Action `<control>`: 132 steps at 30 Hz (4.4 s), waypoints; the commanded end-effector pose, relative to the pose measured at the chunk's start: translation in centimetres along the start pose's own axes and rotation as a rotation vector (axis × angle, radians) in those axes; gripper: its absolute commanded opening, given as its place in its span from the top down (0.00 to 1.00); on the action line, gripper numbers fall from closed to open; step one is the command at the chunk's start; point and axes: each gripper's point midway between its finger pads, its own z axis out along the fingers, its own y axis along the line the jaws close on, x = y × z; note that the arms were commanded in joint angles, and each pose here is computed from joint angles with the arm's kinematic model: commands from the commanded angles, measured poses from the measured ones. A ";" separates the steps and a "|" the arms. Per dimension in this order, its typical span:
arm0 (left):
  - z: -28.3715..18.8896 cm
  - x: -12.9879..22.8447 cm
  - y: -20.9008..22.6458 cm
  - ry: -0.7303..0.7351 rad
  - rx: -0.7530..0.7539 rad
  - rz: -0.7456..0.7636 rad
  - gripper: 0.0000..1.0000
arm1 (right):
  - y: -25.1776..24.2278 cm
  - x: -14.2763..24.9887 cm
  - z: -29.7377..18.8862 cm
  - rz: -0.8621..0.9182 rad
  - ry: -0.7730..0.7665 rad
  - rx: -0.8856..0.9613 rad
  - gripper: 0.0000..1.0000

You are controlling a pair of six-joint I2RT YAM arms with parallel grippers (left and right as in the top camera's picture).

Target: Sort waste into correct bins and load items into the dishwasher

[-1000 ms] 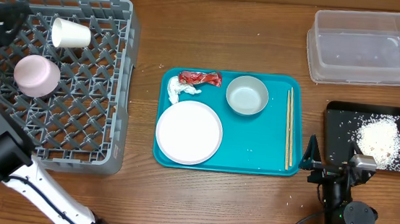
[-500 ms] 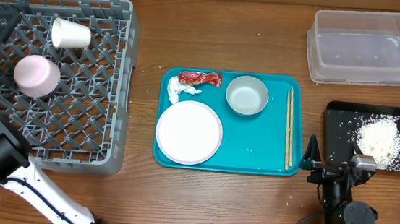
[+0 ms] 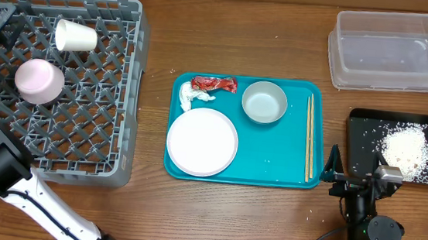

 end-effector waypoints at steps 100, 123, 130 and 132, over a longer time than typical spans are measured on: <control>6.3 6.4 10.6 0.182 -1.144 0.502 0.56 | 0.1 0.2 0.0 -0.007 -0.004 -0.008 0.00; 2.5 0.2 3.7 -0.153 -0.487 0.134 0.96 | 0.1 0.2 0.0 -0.007 -0.004 -0.008 0.00; 1.6 0.9 3.1 -0.081 -0.248 0.130 0.96 | 0.1 0.2 0.0 -0.007 -0.004 -0.008 0.00; 2.2 1.4 3.8 -0.047 -0.170 0.123 0.96 | 0.1 0.2 0.0 -0.007 -0.003 -0.008 0.00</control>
